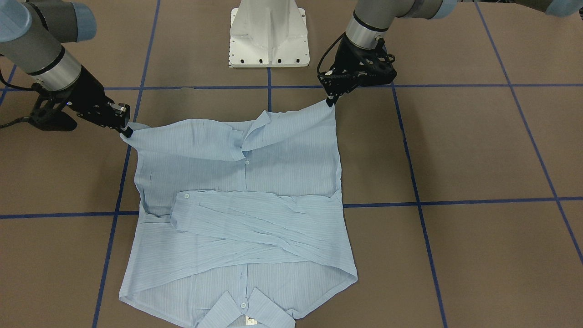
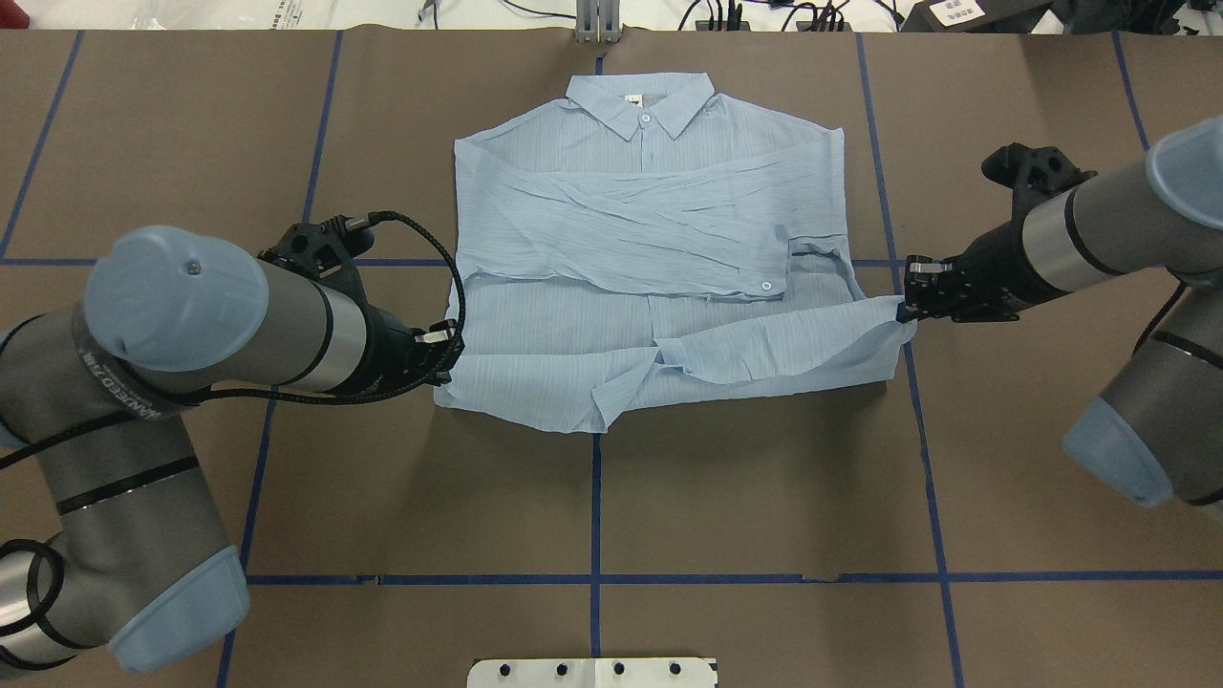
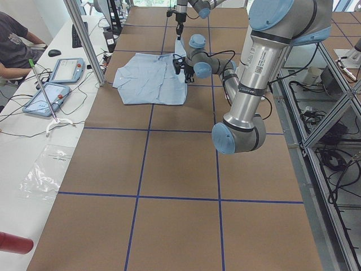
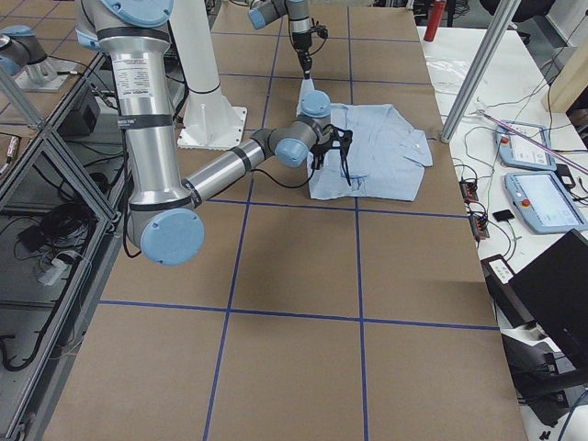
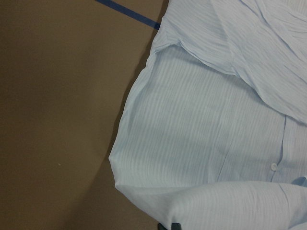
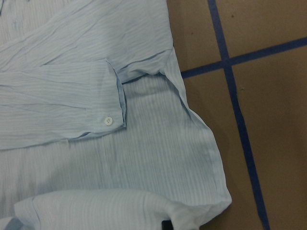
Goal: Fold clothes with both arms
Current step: 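Lift the hem with both grippers and fold it toward the collar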
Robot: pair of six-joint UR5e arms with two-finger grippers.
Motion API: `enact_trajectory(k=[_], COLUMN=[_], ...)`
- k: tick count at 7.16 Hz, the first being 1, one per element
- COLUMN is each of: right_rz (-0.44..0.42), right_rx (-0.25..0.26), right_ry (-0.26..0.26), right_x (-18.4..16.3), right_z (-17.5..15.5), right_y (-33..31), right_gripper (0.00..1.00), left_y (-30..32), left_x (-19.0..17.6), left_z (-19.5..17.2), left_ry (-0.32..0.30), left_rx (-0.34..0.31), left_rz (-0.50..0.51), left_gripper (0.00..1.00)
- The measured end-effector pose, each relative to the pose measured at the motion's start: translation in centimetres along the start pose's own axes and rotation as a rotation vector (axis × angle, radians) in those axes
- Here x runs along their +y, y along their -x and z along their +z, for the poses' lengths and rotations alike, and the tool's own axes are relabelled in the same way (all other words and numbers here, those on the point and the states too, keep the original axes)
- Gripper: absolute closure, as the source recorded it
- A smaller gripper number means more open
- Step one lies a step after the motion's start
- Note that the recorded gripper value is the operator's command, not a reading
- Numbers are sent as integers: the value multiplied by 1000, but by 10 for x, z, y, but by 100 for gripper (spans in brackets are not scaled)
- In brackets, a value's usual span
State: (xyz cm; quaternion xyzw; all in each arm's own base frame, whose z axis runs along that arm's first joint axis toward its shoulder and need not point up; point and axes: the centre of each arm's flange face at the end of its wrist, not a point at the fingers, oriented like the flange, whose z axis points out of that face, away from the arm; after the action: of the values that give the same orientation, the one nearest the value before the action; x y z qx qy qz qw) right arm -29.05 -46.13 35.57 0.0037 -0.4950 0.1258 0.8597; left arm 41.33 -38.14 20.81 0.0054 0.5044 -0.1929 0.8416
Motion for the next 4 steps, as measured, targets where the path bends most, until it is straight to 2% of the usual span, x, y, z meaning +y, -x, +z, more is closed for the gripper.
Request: enact_trajectory(k=[2, 4], right_rz=[17, 54], right_rx=[-10, 0], right_ry=[-40, -86], right_x=[-42, -94], right_z=[1, 0], right_y=[33, 48], right_gripper=[100, 100], left_y=[-18, -25], left_x=[-38, -90], left_z=[6, 37], left_ry=[-49, -101], left_rx=[18, 42], left_rz=[-29, -56], left_gripper=[100, 100])
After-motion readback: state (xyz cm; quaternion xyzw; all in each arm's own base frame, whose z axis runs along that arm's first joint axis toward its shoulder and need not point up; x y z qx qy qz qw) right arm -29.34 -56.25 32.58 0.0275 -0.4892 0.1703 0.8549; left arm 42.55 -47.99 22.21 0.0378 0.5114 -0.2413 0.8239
